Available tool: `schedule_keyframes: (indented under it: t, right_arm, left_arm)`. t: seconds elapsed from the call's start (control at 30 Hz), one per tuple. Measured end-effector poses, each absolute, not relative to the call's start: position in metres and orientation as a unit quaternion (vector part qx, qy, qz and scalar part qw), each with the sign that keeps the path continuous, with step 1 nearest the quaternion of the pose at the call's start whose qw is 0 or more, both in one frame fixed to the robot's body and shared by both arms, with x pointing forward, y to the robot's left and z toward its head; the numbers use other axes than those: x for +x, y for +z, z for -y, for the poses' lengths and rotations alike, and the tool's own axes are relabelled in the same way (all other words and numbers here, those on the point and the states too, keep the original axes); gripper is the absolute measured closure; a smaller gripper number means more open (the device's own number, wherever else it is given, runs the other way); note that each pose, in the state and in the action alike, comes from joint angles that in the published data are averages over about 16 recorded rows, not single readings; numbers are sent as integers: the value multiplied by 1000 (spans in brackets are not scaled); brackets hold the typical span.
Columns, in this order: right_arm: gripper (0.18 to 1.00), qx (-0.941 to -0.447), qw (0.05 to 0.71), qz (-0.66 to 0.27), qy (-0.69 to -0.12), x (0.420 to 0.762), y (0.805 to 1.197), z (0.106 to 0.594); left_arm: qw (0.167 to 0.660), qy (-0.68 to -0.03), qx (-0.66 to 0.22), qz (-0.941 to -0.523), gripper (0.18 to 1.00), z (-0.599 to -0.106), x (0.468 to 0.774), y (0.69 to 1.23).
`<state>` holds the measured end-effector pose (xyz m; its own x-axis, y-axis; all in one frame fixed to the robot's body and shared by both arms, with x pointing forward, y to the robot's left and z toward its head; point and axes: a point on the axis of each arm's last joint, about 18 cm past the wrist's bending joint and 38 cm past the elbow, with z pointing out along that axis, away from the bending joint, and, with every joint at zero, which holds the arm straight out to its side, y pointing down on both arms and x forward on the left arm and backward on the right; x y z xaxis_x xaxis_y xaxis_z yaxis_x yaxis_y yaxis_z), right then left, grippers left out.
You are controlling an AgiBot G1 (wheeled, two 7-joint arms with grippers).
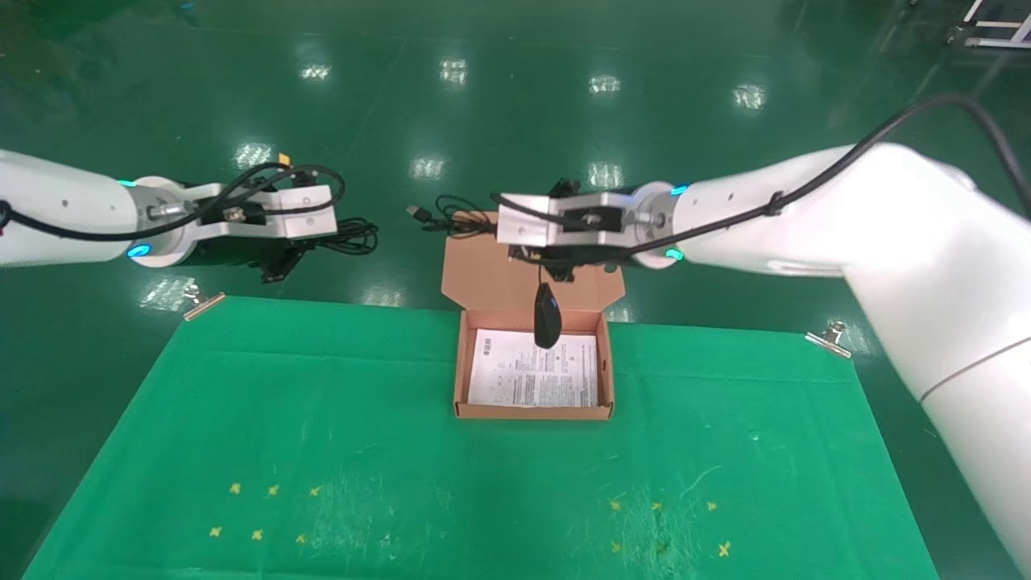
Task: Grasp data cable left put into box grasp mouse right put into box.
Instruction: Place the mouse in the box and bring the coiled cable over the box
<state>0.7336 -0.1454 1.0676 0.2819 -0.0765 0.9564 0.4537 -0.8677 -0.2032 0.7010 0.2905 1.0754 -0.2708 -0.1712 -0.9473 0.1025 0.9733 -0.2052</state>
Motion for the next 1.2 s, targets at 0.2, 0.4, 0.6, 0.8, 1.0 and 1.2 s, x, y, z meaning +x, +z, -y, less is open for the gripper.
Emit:
schedule_keyframes:
  t: [0.2, 0.4, 0.6, 0.8, 1.0, 1.2]
  right_arm:
    - [968, -782, 244, 115, -561, 741, 1038, 139]
    - [968, -797, 268, 79, -535, 750, 1002, 142]
    - [968, -811, 285, 25, -509, 759, 968, 153]
    - [967, -820, 292, -13, -492, 764, 944, 164]
    - [955, -823, 290, -20, -488, 764, 938, 170]
    - [921, -818, 291, -22, -495, 762, 947, 179]
  left_arm:
    - [602, -109, -28, -791, 950, -293, 698, 1073]
    - [602, -108, -29, -790, 950, -293, 696, 1073]
    - [603, -108, -30, -790, 951, -293, 695, 1072]
    - [602, -108, -29, -790, 951, -292, 695, 1072]
    - [600, -116, -23, -791, 951, -282, 698, 1068]
    - [596, -132, -2, -792, 951, -256, 706, 1057]
